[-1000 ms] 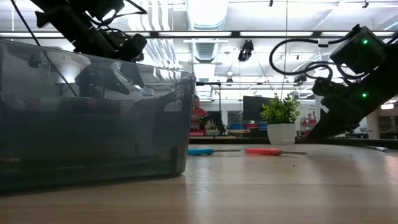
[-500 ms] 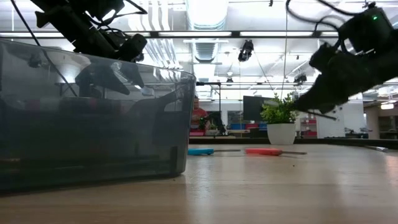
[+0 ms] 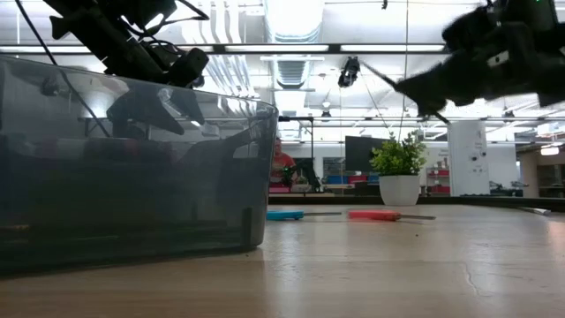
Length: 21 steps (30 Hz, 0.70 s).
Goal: Pick & Place Paint Supplies
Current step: Put the middle silver paint brush into the black transparent bin
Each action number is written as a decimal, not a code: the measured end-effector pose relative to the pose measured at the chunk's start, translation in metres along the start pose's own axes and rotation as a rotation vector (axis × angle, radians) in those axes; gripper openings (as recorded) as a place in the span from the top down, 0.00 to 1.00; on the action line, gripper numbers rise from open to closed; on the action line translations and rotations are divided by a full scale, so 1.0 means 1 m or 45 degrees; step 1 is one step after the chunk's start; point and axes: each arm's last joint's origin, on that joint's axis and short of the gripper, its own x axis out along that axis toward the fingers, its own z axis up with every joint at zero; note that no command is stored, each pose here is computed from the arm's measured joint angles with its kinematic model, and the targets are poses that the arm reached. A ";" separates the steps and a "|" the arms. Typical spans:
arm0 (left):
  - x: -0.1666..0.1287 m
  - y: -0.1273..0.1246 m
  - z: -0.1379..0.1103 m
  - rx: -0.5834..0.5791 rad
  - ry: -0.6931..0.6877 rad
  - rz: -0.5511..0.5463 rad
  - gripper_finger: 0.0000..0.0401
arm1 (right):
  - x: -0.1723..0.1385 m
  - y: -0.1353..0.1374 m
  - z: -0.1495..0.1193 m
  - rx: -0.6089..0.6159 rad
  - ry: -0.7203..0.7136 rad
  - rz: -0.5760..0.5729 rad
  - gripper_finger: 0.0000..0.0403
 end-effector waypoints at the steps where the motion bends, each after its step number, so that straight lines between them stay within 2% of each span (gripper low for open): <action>1: 0.000 0.000 0.000 0.001 0.000 0.000 0.42 | 0.003 0.000 0.004 -0.061 -0.010 0.018 0.96; 5: 0.000 0.000 0.000 0.000 0.000 0.000 0.42 | 0.021 0.002 0.024 -0.207 -0.054 0.076 0.96; 12: 0.000 0.000 0.000 0.001 0.001 0.000 0.42 | 0.066 0.012 0.055 -0.282 0.016 0.175 0.96; 21: 0.000 0.000 0.000 0.000 0.000 0.000 0.42 | 0.133 0.057 0.074 -0.307 0.073 0.377 0.96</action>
